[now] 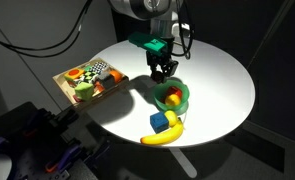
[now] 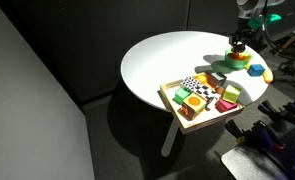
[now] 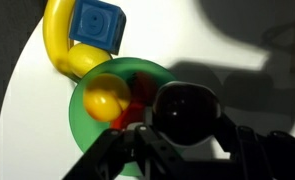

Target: Place the plastic plum in the bowl

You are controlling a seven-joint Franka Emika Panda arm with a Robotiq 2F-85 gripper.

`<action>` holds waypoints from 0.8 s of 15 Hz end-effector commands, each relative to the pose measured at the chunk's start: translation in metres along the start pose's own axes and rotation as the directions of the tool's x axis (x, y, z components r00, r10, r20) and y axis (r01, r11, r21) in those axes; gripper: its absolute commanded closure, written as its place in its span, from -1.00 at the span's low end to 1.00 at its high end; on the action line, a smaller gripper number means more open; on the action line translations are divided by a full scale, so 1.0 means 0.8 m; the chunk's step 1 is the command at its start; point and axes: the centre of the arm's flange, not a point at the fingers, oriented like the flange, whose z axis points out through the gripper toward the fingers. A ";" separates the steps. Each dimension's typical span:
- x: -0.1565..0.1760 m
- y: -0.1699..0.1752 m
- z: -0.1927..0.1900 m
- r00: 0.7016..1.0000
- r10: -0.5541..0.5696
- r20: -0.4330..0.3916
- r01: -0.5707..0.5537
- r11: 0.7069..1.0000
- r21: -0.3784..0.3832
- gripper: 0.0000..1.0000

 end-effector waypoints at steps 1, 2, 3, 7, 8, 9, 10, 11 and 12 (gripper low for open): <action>0.022 0.008 -0.005 0.999 0.014 -0.035 -0.014 1.000 0.004 0.31; 0.026 0.008 -0.003 0.999 0.013 -0.049 -0.013 1.000 -0.001 0.31; 0.029 0.009 -0.001 0.998 0.011 -0.056 -0.011 1.000 -0.004 0.31; 0.039 0.015 0.015 0.996 0.023 -0.091 -0.026 0.999 -0.033 0.31; 0.040 0.018 0.019 0.995 0.026 -0.095 -0.029 0.999 -0.036 0.31; 0.041 0.020 0.023 0.995 0.029 -0.098 -0.033 0.999 -0.039 0.31; 0.042 0.023 0.026 0.995 0.031 -0.098 -0.035 0.999 -0.041 0.31; 0.043 0.024 0.029 0.995 0.034 -0.099 -0.039 0.998 -0.043 -0.40; 0.042 0.025 0.031 0.995 0.034 -0.095 -0.038 0.998 -0.041 -0.72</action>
